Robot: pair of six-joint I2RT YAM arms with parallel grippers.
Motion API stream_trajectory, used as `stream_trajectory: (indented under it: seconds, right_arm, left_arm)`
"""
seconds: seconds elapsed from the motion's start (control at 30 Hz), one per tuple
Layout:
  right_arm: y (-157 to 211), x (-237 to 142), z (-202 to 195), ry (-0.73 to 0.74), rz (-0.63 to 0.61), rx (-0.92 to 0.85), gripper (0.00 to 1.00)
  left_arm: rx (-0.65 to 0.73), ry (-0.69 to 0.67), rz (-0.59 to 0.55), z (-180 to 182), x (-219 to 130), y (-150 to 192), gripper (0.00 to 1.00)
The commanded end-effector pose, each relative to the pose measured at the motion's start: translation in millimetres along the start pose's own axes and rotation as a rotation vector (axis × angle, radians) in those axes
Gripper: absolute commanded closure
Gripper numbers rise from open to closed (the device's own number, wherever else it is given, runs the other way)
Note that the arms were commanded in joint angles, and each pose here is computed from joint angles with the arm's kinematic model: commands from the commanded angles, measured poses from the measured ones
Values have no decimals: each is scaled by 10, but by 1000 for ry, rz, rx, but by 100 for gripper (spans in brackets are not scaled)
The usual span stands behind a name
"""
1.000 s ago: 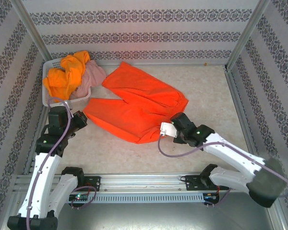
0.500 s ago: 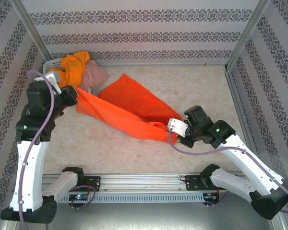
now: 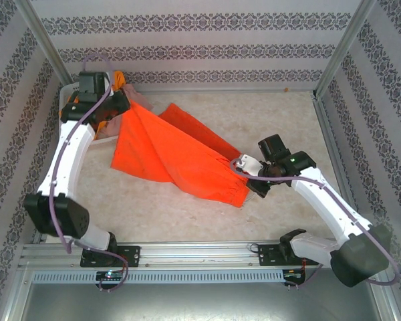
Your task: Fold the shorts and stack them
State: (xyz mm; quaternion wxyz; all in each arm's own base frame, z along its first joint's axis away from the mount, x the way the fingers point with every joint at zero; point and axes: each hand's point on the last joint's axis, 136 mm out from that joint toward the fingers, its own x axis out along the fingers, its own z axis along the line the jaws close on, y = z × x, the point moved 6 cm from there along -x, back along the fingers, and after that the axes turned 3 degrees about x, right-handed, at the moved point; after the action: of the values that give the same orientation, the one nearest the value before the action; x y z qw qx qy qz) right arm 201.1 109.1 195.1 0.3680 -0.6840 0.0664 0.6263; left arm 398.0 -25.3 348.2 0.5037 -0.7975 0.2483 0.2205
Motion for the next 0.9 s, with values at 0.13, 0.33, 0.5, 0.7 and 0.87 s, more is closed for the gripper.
stream_trajectory:
  seconds: [0.13, 0.33, 0.5, 0.7, 0.87]
  right_arm:
    - [-82, 33, -239, -15, -7, 82, 100]
    - [-50, 132, -435, -2, 13, 137, 100]
    - [-2, 240, -610, 17, 56, 199, 97]
    - [67, 261, -967, 141, 116, 377, 68]
    - [-32, -14, -1122, 247, 11, 530, 35]
  left_arm:
    - [46, 101, -113, -381, 379, -573, 100]
    - [67, 102, -37, -546, 945, -635, 100]
    - [69, 95, 3, -629, 1456, -617, 100]
    - [0, 148, -10, -616, 2065, -556, 76]
    - [8, 211, -59, -774, 1828, -734, 17]
